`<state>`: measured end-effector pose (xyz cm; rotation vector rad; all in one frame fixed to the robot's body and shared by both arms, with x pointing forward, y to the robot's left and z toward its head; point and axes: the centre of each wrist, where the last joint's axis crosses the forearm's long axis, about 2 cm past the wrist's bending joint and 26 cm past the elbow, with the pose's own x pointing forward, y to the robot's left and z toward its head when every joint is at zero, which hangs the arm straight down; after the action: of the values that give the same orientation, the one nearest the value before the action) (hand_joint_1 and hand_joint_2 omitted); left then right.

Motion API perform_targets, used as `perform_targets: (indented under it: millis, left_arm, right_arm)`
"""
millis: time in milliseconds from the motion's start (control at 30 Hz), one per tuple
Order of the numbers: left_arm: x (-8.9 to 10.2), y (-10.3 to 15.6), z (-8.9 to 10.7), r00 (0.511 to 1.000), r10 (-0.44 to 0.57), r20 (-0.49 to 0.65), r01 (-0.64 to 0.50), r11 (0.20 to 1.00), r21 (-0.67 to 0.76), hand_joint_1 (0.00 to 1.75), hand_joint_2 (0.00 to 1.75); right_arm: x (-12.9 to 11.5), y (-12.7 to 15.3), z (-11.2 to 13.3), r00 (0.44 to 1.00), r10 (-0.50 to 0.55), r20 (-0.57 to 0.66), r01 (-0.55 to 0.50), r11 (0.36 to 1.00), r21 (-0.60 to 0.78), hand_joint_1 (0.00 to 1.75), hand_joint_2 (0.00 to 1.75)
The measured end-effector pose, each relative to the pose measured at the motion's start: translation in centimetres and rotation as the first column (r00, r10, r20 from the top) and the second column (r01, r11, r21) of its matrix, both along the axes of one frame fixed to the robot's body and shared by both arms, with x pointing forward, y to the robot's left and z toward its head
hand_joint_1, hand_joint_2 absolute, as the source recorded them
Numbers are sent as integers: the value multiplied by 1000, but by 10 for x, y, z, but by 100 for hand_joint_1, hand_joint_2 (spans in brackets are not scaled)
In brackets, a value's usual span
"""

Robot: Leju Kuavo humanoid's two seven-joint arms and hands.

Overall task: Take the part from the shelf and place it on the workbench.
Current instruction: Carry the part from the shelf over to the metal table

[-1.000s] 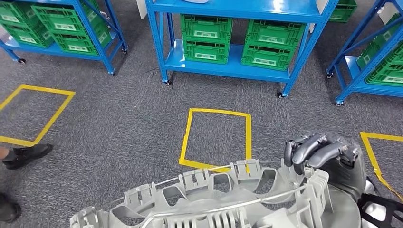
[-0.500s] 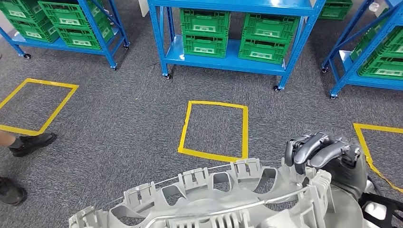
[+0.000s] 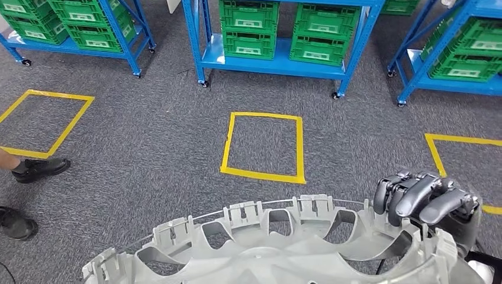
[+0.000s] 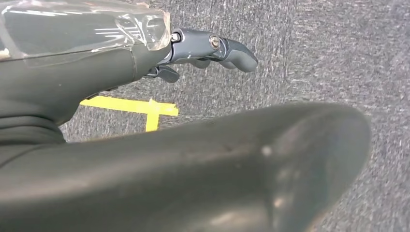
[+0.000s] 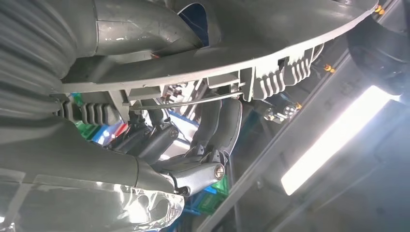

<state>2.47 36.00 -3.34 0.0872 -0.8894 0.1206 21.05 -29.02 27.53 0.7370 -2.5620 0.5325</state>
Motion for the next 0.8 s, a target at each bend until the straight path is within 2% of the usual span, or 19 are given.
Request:
perform_targets:
  millis: [800]
  left_arm:
    - [-2, 5, -2, 999, 39, 10, -39, 999, 8, 0, 0]
  right_arm:
    - [5, 2, 5, 999, -38, 1, 38, 999, -30, 175, 175]
